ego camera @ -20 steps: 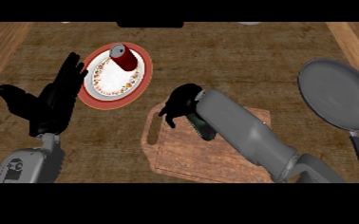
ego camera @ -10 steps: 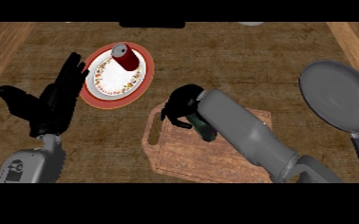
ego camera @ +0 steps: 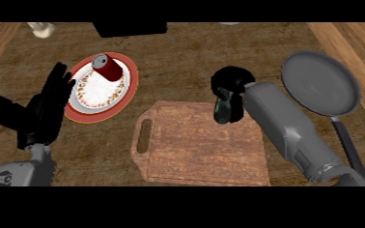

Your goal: Pick the eggplant from the cutting board and place it in the pan

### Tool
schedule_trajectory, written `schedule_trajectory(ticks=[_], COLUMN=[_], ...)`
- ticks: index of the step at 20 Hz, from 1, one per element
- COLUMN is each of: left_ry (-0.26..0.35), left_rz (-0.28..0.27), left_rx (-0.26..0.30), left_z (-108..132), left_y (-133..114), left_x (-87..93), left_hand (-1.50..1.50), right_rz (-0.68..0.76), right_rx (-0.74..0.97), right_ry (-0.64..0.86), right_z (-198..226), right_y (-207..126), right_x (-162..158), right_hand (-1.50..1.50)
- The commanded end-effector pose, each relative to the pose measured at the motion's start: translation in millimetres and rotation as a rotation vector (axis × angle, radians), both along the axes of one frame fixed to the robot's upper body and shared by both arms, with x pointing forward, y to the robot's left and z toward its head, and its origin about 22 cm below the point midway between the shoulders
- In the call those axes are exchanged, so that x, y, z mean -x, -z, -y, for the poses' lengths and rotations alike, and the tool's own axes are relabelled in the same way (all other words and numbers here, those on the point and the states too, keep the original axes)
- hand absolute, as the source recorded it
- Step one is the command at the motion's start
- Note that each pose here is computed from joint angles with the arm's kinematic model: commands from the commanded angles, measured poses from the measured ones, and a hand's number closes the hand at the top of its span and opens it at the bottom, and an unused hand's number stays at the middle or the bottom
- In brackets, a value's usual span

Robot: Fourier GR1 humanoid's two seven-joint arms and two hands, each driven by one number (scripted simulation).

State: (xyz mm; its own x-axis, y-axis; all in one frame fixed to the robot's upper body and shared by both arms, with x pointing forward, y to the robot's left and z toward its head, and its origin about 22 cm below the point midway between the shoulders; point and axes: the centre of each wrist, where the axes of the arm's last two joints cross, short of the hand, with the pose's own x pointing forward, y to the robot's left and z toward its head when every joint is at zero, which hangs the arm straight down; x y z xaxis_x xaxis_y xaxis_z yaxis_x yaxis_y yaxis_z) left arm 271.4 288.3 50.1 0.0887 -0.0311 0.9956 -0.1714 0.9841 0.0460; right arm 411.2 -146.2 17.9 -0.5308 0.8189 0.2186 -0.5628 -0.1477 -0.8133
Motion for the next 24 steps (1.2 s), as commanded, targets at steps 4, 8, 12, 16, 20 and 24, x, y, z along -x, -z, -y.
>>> schedule_trajectory(ticks=[4, 8, 12, 16, 20, 24], left_ry=[-0.038, -0.038, -0.023, -0.014, -0.004, 0.042], left_rz=[-0.033, -0.031, -0.007, -0.002, 0.02, 0.019], left_rx=[0.001, 0.001, -0.005, -0.007, -0.001, -0.005], left_z=[-13.9, -9.3, -9.7, -10.3, -6.7, 10.6], left_y=[11.4, 12.6, 0.7, 6.8, 4.8, -23.9], left_x=[12.0, 15.6, 9.3, 14.4, 14.0, 0.4], left_hand=[0.0, 0.0, 0.0, 0.0, 0.0, 0.0], right_rz=[0.462, 0.697, 0.792, 0.812, 0.851, 0.918], right_rx=[-0.042, -0.077, -0.097, -0.113, -0.117, -0.108], right_ry=[0.528, 0.582, 0.648, 0.737, 0.845, 0.956], right_z=[29.1, 5.7, 6.6, 0.7, 34.0, 79.5], right_y=[-47.1, -93.7, -128.9, -140.5, -173.7, -171.3], right_x=[-18.3, -20.3, -9.2, 18.8, 47.0, 76.6], right_hand=[1.5, 1.5, 1.5, 1.5, 1.5, 1.5])
